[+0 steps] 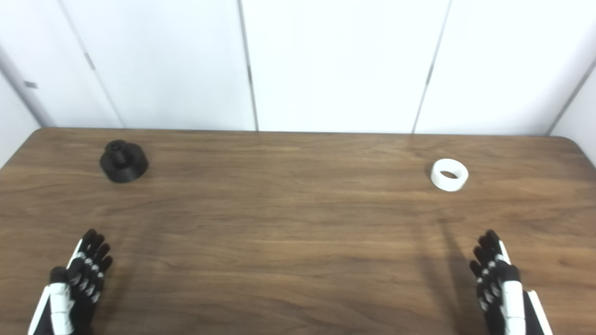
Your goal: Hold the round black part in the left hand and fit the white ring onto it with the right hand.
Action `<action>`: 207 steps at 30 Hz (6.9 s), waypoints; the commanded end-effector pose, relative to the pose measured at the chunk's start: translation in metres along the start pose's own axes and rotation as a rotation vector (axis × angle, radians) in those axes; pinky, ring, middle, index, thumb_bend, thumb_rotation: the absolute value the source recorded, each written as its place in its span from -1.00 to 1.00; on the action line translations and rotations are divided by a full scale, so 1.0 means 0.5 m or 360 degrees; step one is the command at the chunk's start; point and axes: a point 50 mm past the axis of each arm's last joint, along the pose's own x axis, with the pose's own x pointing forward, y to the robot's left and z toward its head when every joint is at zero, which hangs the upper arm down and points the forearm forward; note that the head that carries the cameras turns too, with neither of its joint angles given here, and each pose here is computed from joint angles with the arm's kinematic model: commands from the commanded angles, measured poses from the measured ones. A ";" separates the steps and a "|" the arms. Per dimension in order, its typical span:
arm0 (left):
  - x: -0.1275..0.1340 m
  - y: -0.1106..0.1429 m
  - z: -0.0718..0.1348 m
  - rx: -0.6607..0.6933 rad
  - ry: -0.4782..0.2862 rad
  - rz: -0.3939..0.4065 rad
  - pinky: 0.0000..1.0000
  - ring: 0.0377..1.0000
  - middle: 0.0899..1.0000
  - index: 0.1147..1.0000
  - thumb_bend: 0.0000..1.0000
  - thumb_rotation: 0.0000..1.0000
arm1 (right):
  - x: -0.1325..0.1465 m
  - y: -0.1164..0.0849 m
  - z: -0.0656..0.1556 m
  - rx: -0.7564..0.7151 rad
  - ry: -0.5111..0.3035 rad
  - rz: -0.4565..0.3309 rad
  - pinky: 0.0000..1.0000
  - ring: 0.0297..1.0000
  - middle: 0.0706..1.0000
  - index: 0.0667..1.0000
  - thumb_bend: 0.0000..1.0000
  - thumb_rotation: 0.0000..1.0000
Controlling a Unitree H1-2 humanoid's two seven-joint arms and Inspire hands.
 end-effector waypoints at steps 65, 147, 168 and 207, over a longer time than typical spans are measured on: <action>0.205 0.040 0.180 0.1248 -0.0273 0.0139 1.00 1.00 1.00 0.94 1.00 -0.02 | 0.006 -0.008 -0.013 -0.0037 -0.0053 0.0081 1.00 1.00 1.00 1.00 0.33 1.00; 0.633 0.075 0.061 0.1738 0.0374 0.0289 1.00 1.00 0.95 0.74 1.00 0.19 | -0.008 0.004 -0.011 -0.0034 -0.0056 0.0034 1.00 1.00 1.00 1.00 0.36 1.00; 0.646 0.018 0.051 0.1670 0.0355 0.0240 1.00 1.00 0.95 0.76 1.00 0.13 | -0.014 0.006 -0.011 -0.0043 -0.0043 0.0027 1.00 1.00 1.00 1.00 0.38 1.00; 0.668 -0.013 0.037 0.1603 0.0437 0.0403 1.00 0.96 0.81 0.45 1.00 -0.05 | -0.020 0.003 -0.008 -0.0030 -0.0026 0.0035 1.00 1.00 1.00 1.00 0.44 1.00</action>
